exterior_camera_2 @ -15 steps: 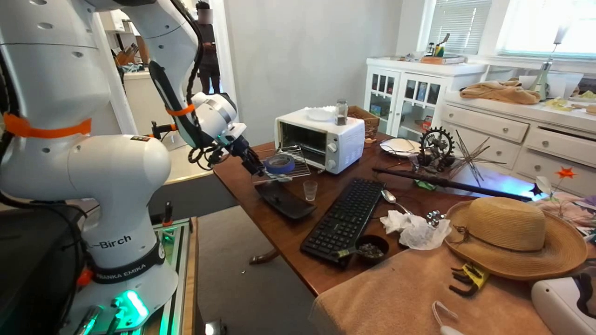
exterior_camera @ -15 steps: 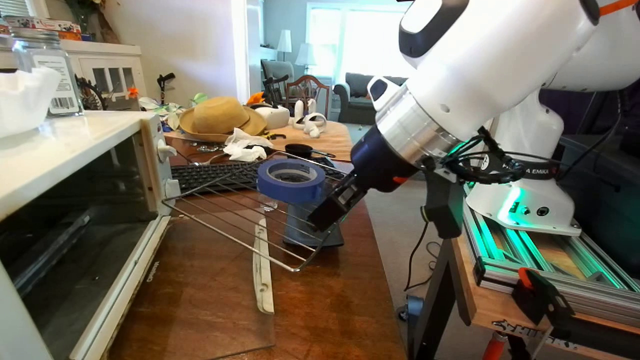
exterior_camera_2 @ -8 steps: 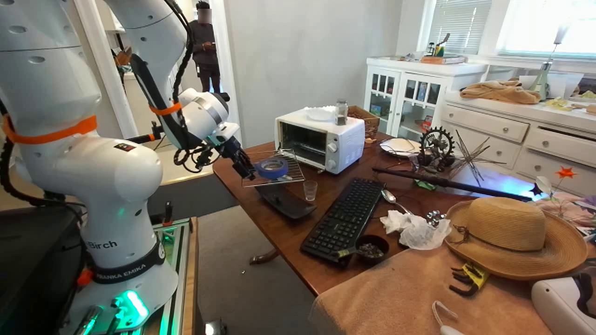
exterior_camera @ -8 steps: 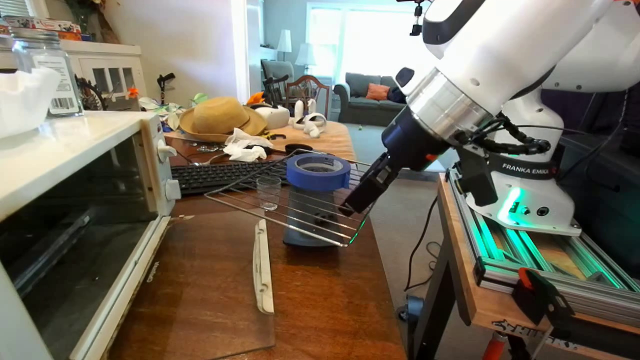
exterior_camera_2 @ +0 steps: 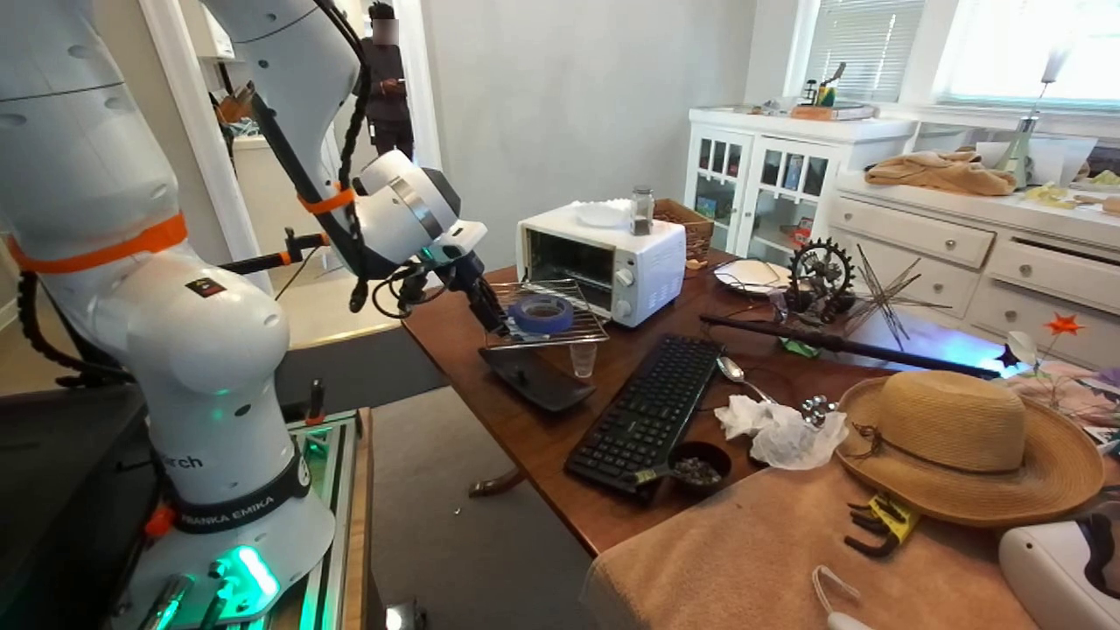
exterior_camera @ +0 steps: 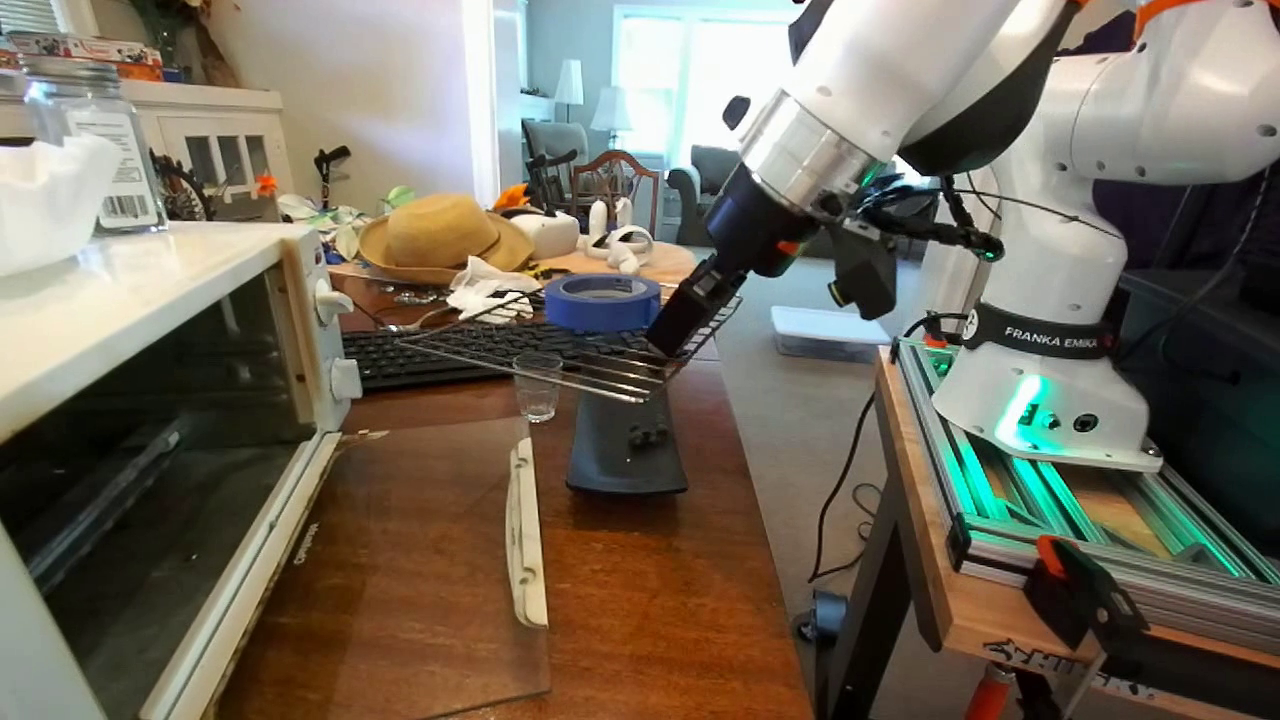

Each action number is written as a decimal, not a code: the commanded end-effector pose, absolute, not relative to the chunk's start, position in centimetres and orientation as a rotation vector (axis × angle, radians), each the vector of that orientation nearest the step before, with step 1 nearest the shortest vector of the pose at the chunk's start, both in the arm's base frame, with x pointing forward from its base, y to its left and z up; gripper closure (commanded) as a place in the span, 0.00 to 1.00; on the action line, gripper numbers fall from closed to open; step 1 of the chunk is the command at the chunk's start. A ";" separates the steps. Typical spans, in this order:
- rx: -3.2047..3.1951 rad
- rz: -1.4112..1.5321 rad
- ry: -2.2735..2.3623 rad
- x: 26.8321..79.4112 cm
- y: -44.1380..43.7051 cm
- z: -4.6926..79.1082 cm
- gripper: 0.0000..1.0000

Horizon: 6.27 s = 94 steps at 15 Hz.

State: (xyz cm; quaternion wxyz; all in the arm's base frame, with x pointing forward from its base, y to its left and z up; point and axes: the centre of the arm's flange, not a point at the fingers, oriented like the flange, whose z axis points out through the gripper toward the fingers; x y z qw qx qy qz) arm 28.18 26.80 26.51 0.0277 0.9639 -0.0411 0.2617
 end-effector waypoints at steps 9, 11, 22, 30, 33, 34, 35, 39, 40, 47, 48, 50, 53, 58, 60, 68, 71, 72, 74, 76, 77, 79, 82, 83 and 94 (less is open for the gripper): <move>2.965 0.807 -0.337 28.7 21.0 28.2 0.61; 2.935 0.800 -0.367 29.1 21.3 27.5 0.61; 2.811 0.793 -0.454 33.0 22.9 23.6 0.61; 2.783 0.890 -0.527 34.9 24.2 22.7 0.61; 2.757 0.931 -0.650 34.2 22.8 23.0 0.61; 2.742 0.943 -0.696 33.9 22.2 23.1 0.61; 2.726 0.952 -0.741 33.6 21.6 23.2 0.61; 2.670 0.967 -0.923 32.5 18.7 23.6 0.61; 2.699 0.966 -0.934 32.5 18.1 23.6 0.61; 2.907 0.967 -0.579 34.8 23.1 24.0 0.36; 2.937 0.971 -0.536 35.6 24.4 24.0 0.36; 2.957 0.960 -0.505 36.5 25.5 23.4 0.36; 2.958 0.948 -0.496 36.8 25.6 22.9 0.36; 2.872 0.939 -0.704 36.5 23.1 23.0 0.61; 2.817 0.941 -0.871 36.1 20.4 23.2 0.61; 2.583 0.946 -1.295 36.4 12.6 24.2 0.61; 2.582 0.887 -1.269 38.0 10.1 24.5 0.61; 2.597 0.862 -1.234 38.4 9.5 24.6 0.61; 2.605 0.821 -1.183 39.4 9.0 24.2 0.61; 2.623 0.797 -1.148 40.0 9.0 23.9 0.61; 2.634 0.788 -1.132 40.1 9.2 23.7 0.61; 2.656 0.783 -1.132 40.4 9.6 23.2 0.61; 2.667 0.793 -1.204 40.9 10.6 22.3 0.61; 2.669 0.795 -1.228 41.1 11.0 22.1 0.61; 2.643 0.741 -1.315 41.9 13.1 19.6 0.61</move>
